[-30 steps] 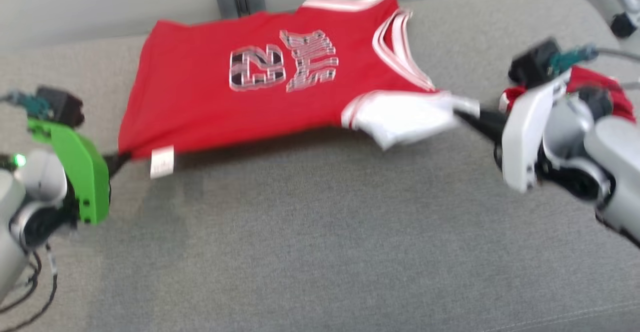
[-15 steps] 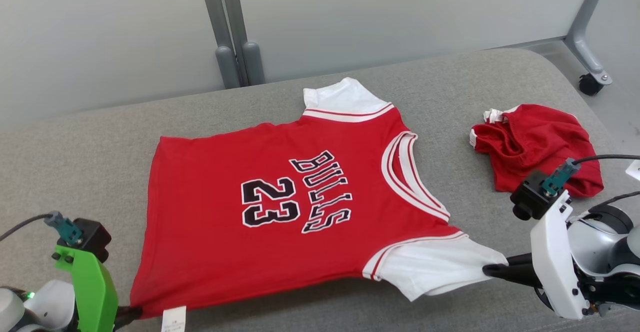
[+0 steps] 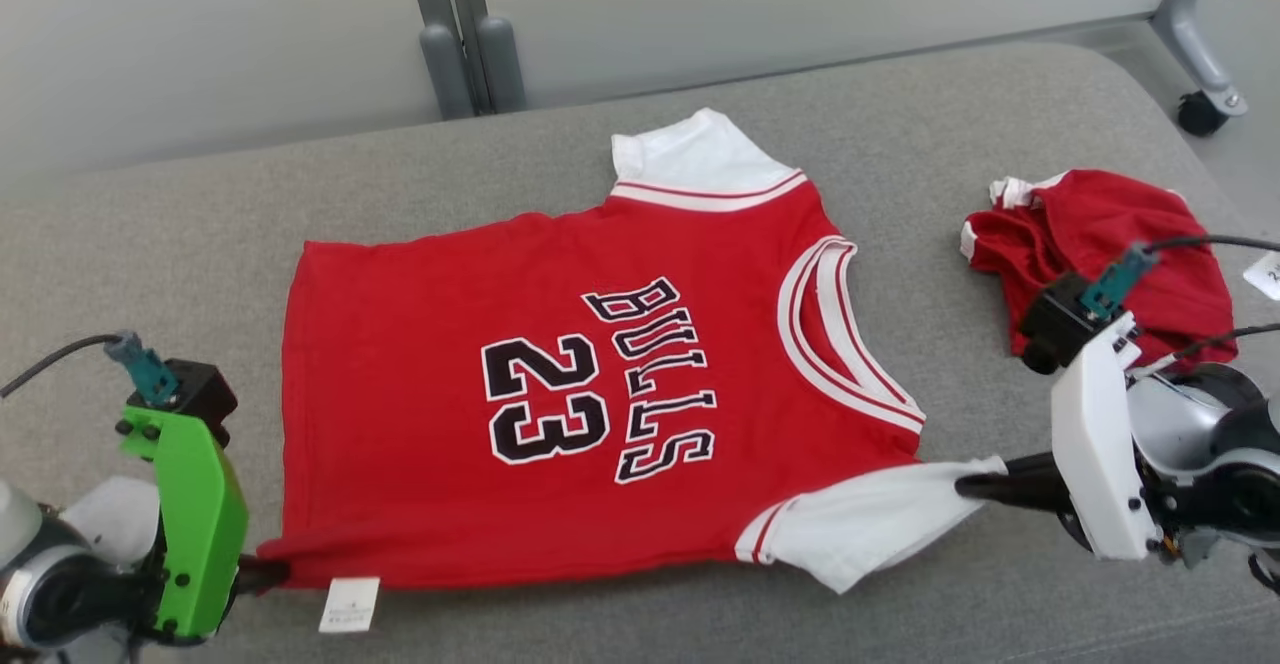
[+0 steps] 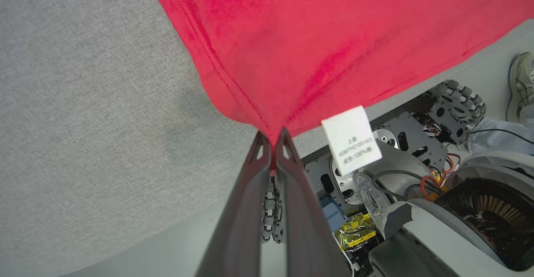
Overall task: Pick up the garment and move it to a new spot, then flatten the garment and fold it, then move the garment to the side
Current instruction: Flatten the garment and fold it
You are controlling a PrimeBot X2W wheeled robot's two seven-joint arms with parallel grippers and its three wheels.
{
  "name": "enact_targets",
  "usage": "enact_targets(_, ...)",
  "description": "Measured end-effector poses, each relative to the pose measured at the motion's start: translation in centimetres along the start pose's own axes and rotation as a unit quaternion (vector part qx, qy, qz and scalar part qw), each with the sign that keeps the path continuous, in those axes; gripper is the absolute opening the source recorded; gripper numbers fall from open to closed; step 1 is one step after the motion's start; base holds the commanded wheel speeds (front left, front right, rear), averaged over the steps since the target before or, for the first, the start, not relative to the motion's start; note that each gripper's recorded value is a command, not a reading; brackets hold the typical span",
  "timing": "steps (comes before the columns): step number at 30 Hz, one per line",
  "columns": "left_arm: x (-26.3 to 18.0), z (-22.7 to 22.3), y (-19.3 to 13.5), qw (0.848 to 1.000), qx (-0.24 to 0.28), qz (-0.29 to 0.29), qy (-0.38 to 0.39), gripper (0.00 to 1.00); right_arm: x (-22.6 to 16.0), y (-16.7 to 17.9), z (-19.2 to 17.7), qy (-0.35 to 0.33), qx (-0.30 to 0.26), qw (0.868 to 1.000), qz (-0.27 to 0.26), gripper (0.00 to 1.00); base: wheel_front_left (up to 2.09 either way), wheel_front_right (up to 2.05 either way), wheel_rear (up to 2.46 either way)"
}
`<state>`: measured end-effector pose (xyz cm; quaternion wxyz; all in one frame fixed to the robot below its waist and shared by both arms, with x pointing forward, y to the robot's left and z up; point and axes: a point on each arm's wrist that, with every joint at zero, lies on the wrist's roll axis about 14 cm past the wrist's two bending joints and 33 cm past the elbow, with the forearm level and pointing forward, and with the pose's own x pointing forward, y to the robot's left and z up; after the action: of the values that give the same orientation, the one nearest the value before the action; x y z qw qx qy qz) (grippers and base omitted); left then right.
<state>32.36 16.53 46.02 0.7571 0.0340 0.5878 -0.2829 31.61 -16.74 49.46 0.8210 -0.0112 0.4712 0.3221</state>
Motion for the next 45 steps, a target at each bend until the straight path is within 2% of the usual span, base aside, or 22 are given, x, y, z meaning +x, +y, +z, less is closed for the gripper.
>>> enact_targets(15, 3.3, 5.8, 3.8, 0.998, -0.038, -0.007, 0.053, 0.00, 4.9, -5.7, 7.3, 0.018, 0.062, 0.997, -0.029, 0.00, 0.00, 0.00, 0.00)
enact_targets(27, 5.6, 7.3, 5.1, 0.996, -0.066, -0.016, 0.062, 0.00, 8.3, -6.8, 11.0, -0.001, 0.089, 0.995, -0.034, 0.00, 0.00, 0.00, 0.00)
enact_targets(28, 5.7, 7.4, 5.1, 0.996, -0.067, -0.015, 0.058, 0.09, 8.4, -6.8, 11.2, -0.006, 0.090, 0.995, -0.035, 0.00, 0.00, 0.00, 0.00)
enact_targets(30, 5.7, 7.6, 5.2, 0.996, -0.068, -0.015, 0.052, 0.65, 8.5, -6.7, 11.7, -0.020, 0.091, 0.995, -0.035, 0.00, 0.00, 0.00, 0.00)
enact_targets(31, 5.7, 7.9, 5.2, 0.997, -0.069, -0.014, 0.043, 1.00, 8.4, -6.7, 12.1, -0.032, 0.091, 0.995, -0.036, 0.26, 0.00, 0.00, 0.00)
enact_targets(32, 5.7, 8.2, 5.3, 0.997, -0.071, -0.013, 0.035, 1.00, 8.3, -6.7, 12.7, -0.050, 0.090, 0.994, -0.039, 0.45, 0.00, 0.00, 0.00)
enact_targets(33, 5.6, 8.3, 5.3, 0.997, -0.071, -0.012, 0.029, 1.00, 8.2, -6.7, 13.1, -0.062, 0.090, 0.993, -0.040, 0.89, 0.00, 0.00, 0.00)
enact_targets(34, 5.5, 8.5, 5.3, 0.997, -0.071, -0.012, 0.020, 1.00, 8.1, -6.7, 13.4, -0.074, 0.090, 0.992, -0.042, 1.00, 0.00, 0.00, 0.00)
enact_targets(40, 4.7, 9.0, 5.1, 0.997, -0.071, -0.014, -0.029, 1.00, 6.5, -6.3, 15.5, -0.164, 0.082, 0.982, -0.051, 1.00, 0.00, 0.00, 0.00)
enact_targets(45, 3.1, 10.3, 4.8, 0.992, -0.050, -0.009, -0.117, 1.00, 4.4, -5.3, 16.6, -0.250, 0.059, 0.965, -0.054, 1.00, 0.00, 0.00, 0.00)
